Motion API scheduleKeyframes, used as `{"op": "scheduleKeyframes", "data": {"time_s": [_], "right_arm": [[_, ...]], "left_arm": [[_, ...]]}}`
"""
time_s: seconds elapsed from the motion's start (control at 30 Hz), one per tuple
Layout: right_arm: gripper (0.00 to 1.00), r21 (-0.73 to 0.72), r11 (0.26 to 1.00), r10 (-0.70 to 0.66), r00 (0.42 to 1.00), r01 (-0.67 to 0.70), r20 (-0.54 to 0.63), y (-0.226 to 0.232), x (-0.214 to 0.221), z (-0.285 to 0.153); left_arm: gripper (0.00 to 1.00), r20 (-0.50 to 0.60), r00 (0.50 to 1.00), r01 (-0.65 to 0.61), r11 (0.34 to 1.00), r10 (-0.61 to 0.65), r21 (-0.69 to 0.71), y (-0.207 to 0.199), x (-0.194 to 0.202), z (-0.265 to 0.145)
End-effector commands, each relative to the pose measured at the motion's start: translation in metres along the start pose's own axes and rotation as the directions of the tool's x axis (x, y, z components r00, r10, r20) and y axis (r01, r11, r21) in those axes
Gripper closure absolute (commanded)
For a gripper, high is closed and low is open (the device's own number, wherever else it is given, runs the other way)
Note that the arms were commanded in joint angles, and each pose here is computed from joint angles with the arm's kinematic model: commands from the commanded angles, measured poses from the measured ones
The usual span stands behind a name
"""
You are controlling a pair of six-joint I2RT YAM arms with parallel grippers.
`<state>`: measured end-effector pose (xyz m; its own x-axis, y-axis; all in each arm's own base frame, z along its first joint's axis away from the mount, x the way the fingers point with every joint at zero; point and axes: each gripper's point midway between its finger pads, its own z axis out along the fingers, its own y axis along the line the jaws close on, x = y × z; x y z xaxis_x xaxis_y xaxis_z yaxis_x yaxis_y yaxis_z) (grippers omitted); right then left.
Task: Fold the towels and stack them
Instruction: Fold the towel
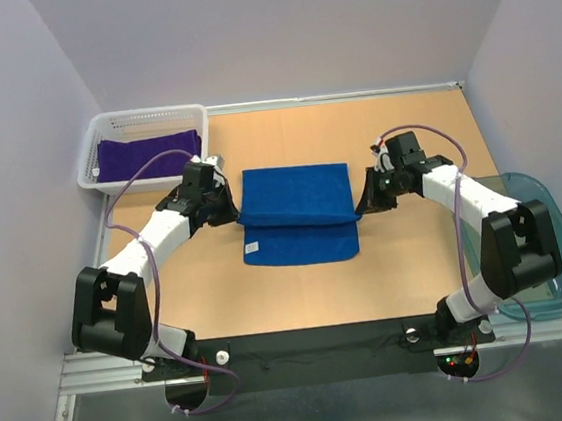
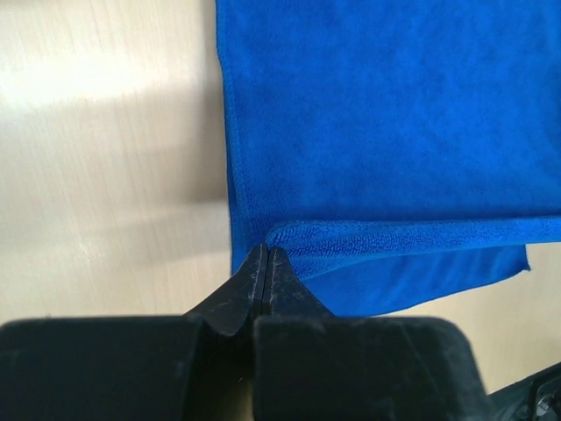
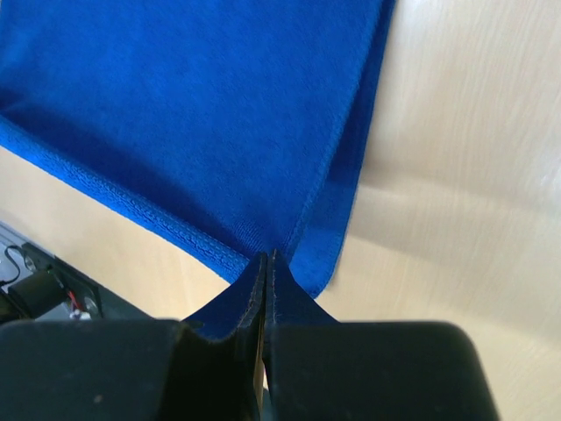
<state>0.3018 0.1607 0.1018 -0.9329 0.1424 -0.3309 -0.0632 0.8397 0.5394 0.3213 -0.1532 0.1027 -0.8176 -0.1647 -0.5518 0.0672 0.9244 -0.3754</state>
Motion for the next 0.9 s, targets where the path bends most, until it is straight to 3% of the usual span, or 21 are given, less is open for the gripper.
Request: {"op": "scheduleKeyframes", "data": {"time_s": [0.0,0.2,0.53,0.87], "right_arm": [[0.99,0.039,0.996,0.086,0.992,-0.083,-0.093,-0.019,0.027,0.011],[0.99,0.112,0.987,0.131,0.978,-0.113,-0.162,-0.042,0.049,0.027],[1.00,0.166,0.981,0.126,0.979,-0.099,-0.159,-0.055,0.048,0.032],[0.99,0.125,0.989,0.090,0.994,-0.082,-0.066,-0.034,0.022,0.013]], "left_arm": [[1.00,-0.078,0.996,0.034,0.996,-0.040,-0.081,0.023,0.027,0.007],[1.00,-0.154,0.986,0.044,0.994,-0.060,-0.104,0.032,0.050,0.022],[1.00,-0.202,0.978,0.040,0.994,-0.060,-0.098,0.029,0.070,0.031],[1.00,-0.097,0.994,0.035,0.995,-0.044,-0.094,0.017,0.036,0.007]]}}
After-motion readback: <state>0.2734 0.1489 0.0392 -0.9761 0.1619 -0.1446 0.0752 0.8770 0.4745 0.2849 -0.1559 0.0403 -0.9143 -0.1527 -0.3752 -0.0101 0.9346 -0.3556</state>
